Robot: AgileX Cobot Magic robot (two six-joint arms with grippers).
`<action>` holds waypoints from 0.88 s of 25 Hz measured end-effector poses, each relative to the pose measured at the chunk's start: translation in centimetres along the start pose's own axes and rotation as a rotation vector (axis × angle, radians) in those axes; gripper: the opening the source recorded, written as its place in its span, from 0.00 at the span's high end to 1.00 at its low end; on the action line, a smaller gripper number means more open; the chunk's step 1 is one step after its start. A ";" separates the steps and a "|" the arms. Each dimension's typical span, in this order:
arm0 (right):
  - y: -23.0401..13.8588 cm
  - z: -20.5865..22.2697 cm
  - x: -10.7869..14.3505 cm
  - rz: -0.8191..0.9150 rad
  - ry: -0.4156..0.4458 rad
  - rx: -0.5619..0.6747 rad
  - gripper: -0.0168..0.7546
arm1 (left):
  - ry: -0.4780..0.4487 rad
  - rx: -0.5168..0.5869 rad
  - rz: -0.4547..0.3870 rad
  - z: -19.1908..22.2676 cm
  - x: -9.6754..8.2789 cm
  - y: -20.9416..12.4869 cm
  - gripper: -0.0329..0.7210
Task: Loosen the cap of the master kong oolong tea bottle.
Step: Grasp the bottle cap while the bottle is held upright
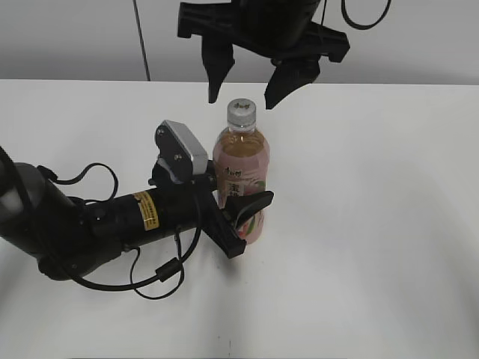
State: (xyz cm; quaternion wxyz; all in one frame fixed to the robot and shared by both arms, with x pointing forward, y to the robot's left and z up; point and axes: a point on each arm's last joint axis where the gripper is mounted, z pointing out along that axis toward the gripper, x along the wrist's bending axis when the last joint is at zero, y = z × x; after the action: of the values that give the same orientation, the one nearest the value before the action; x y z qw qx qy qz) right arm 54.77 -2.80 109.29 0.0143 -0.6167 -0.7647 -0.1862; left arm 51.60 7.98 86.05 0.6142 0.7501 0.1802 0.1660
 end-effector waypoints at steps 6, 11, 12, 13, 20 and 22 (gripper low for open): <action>-0.4 0.7 -0.3 0.003 -0.012 0.024 0.31 | 0.000 0.000 0.000 0.0 0.0 0.0 0.46; -0.4 0.8 -0.3 0.002 -0.014 0.027 0.32 | 0.000 0.000 0.000 0.0 0.0 0.0 0.46; -0.4 0.8 -0.3 0.002 -0.014 0.027 0.33 | 0.000 0.000 0.000 0.0 0.0 0.0 0.46; -0.4 0.8 -0.3 0.002 -0.014 0.027 0.35 | 0.000 0.000 0.000 0.0 0.0 0.0 0.46; -0.4 0.8 -0.3 0.002 -0.014 0.027 0.54 | 0.000 0.000 0.000 0.0 0.0 0.0 0.46; -0.4 0.8 -0.3 0.003 -0.011 0.029 0.57 | 0.000 0.000 0.000 0.0 0.0 0.0 0.46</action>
State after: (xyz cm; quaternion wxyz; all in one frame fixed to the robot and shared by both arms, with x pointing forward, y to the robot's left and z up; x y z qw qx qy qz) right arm 54.63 -2.87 108.39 0.0194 -0.6188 -0.7664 -0.1714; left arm 51.60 7.98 86.05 0.6142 0.7501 0.1802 0.1660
